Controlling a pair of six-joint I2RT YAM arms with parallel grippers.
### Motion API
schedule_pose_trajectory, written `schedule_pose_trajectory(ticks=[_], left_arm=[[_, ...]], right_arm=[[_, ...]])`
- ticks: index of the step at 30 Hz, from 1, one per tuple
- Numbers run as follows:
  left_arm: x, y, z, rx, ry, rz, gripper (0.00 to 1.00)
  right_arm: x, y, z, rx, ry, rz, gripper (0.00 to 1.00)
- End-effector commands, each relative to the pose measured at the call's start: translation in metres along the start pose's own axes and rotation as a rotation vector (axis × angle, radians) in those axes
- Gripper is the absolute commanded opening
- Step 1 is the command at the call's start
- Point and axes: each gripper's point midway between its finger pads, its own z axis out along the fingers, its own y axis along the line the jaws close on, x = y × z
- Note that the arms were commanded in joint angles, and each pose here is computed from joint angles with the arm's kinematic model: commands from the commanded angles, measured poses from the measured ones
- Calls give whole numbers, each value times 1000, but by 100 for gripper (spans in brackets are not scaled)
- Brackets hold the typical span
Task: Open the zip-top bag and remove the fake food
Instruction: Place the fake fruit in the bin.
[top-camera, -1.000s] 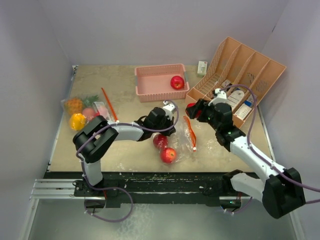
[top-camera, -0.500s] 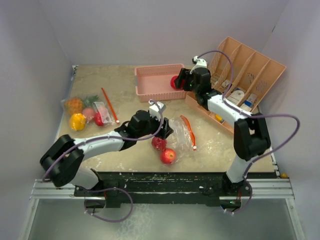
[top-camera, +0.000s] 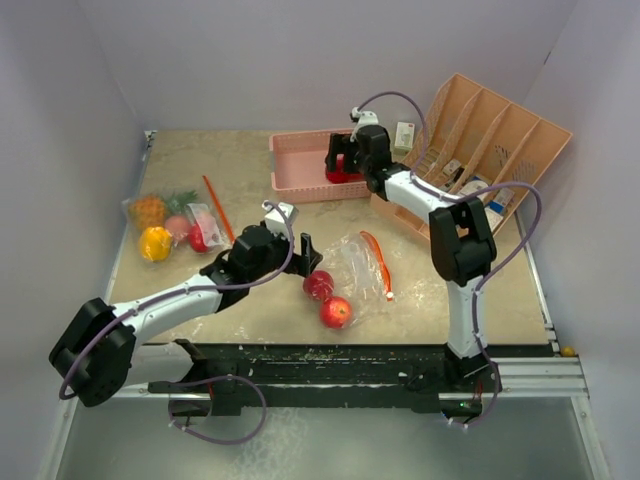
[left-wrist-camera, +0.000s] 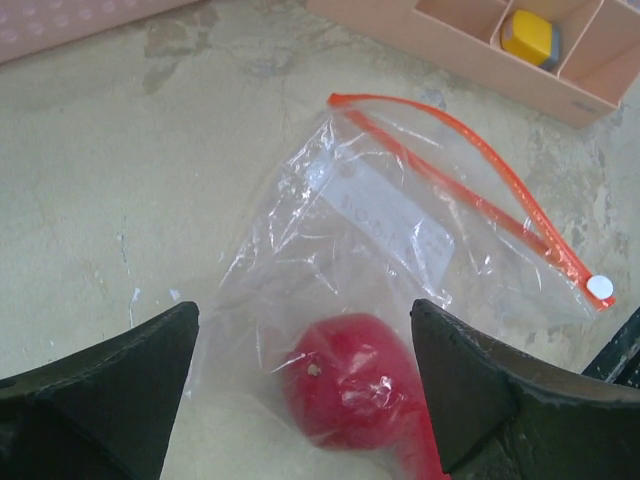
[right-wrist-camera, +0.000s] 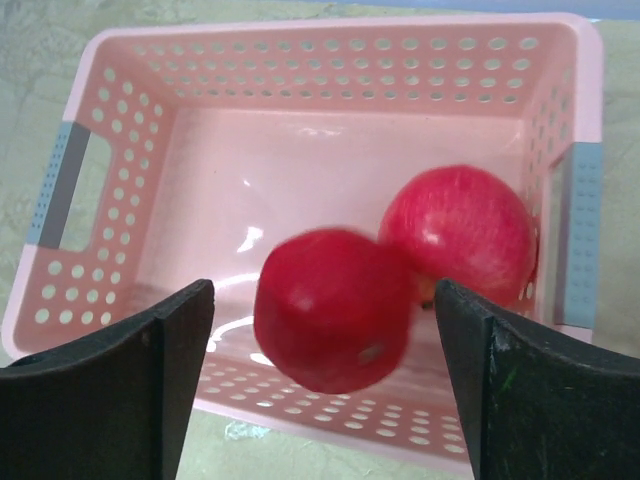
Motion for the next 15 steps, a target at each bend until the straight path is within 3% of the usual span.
schedule_pose_trajectory(ticks=[1, 9, 15], left_arm=[[-2, -1, -5, 7, -30, -49, 86], [14, -3, 4, 34, 9, -77, 77], [29, -2, 6, 45, 37, -95, 57]], right_arm=[[-44, 16, -16, -24, -102, -68, 97], [-72, 2, -63, 33, -178, -135, 100], [-58, -14, -127, 37, -225, -27, 85]])
